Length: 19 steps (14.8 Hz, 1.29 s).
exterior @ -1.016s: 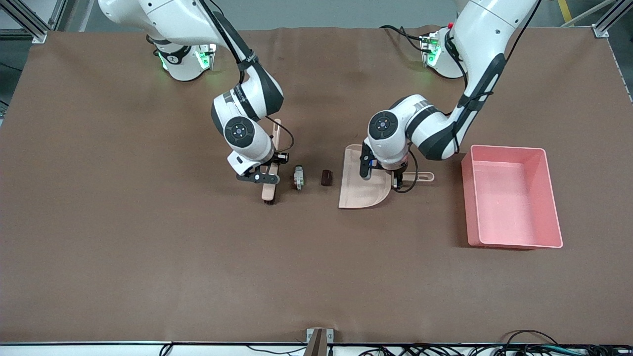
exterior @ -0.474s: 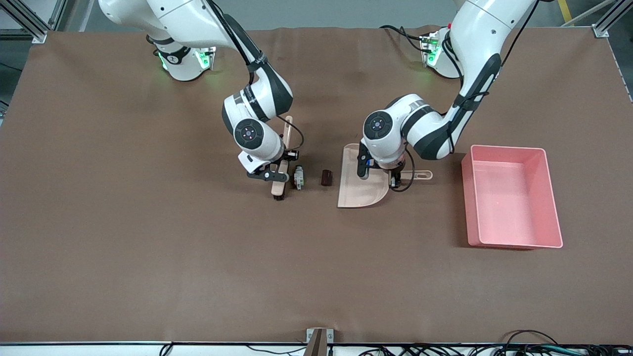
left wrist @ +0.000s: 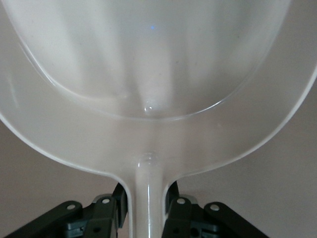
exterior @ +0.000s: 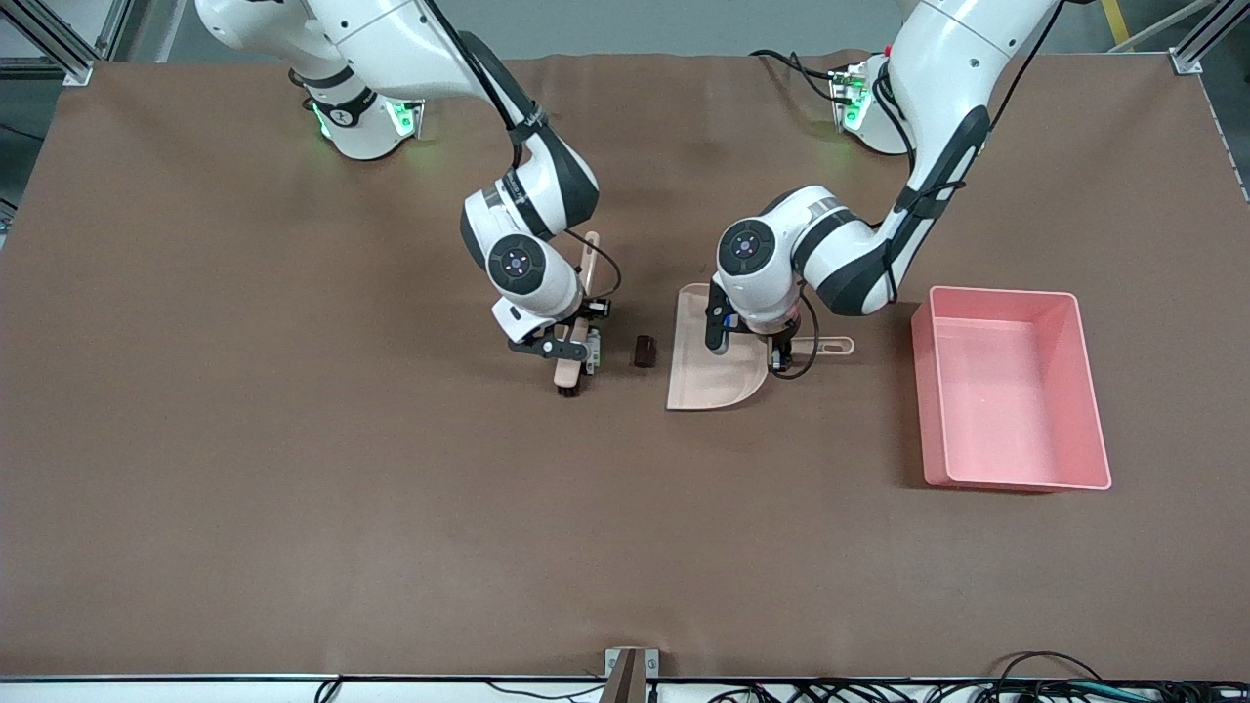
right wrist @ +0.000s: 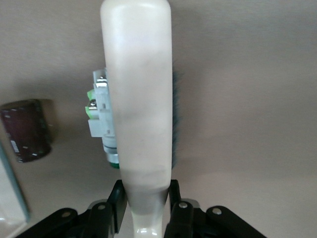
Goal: Clean e-waste and dump in bin
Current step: 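Sweep the component and capacitor into the dustpan with the brush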
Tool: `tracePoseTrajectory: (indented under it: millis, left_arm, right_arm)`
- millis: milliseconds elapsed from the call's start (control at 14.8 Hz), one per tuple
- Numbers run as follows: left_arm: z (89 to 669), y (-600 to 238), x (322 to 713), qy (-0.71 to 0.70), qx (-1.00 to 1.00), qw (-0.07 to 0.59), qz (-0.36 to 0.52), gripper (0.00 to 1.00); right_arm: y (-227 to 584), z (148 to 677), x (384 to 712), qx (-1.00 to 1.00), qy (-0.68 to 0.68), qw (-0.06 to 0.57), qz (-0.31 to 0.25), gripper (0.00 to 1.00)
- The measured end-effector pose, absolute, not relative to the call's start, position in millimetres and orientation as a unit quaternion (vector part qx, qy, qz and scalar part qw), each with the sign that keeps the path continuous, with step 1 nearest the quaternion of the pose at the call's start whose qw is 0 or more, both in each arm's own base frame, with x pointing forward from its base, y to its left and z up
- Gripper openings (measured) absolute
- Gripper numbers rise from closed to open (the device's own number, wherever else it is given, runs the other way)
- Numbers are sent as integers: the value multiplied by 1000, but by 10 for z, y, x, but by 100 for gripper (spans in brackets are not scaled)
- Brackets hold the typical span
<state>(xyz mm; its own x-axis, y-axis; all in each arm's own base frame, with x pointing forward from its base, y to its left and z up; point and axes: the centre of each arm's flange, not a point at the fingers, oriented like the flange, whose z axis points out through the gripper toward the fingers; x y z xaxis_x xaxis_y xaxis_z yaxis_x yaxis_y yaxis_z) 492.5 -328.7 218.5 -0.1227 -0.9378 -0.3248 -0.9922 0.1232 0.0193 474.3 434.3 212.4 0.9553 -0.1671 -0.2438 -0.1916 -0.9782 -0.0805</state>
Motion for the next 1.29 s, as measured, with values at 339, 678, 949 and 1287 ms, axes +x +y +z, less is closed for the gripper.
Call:
tracePoseTrajectory:
  millis: [339,678,949,1287]
  left_arm:
    - [2184,-3287,4925,740,-652,117,116,34]
    - [2184,-3288,4925,740,-652,117,116,34]
    - [2185,-3290,4928,740,-652,117,116,34]
    - [2185,-3295,4936,740,-652,117,118,34]
  right_arm:
    - [4580,2148,4801,-986,96,69,115,39]
    - [4772,2166,4716,-988,82,72,113,39]
    - [4990,2138,4633,-986,80,84,118,39]
    - [5223,2133,4567,-986,71,96,118,39]
